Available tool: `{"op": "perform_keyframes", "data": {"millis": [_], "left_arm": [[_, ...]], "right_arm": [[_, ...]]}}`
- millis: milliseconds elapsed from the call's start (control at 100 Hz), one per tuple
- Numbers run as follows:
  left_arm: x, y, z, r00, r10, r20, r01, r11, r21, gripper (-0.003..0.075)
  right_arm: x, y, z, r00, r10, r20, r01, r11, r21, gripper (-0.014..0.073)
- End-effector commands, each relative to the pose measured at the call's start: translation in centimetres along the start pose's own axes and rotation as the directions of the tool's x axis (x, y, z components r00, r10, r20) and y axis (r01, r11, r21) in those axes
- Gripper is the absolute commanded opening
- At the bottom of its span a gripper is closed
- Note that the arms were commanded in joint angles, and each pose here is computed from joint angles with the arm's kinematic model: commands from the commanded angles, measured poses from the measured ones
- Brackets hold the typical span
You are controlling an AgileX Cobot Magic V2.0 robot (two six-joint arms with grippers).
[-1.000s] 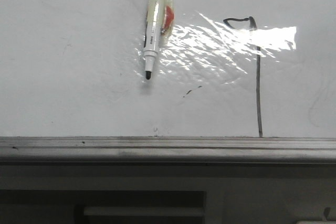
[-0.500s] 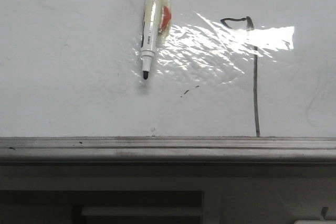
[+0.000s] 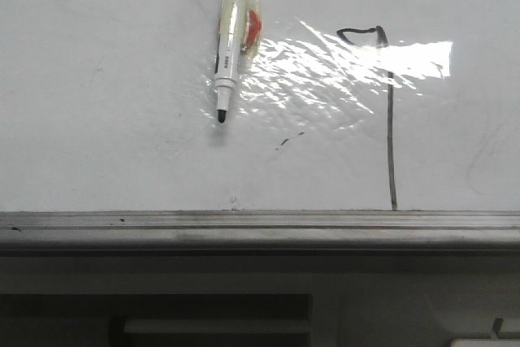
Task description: Write number 9 on whiteboard
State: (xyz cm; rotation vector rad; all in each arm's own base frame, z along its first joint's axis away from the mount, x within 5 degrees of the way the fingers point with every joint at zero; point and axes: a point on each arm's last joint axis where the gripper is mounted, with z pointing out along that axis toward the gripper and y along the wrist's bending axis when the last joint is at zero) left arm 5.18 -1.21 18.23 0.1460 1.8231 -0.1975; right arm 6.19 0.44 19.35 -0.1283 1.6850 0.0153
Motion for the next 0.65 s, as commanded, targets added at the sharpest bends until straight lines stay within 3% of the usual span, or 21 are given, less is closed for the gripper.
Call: {"op": "perform_keyframes", "data": {"millis": [0, 640], "left_arm": [[0.17, -0.02, 0.01, 0.999, -0.017, 0.046, 0.017, 1.0, 0.006, -0.002], [0.17, -0.02, 0.01, 0.999, -0.017, 0.046, 0.017, 1.0, 0.006, -0.002]], "right_arm": [[0.9, -0.05, -0.19, 1.0, -0.001, -0.003, 0.001, 1.0, 0.014, -0.0041], [1.46, -0.21, -0.53, 0.999, 0.002, -0.042, -0.001, 0.999, 0.033, -0.0041]]}}
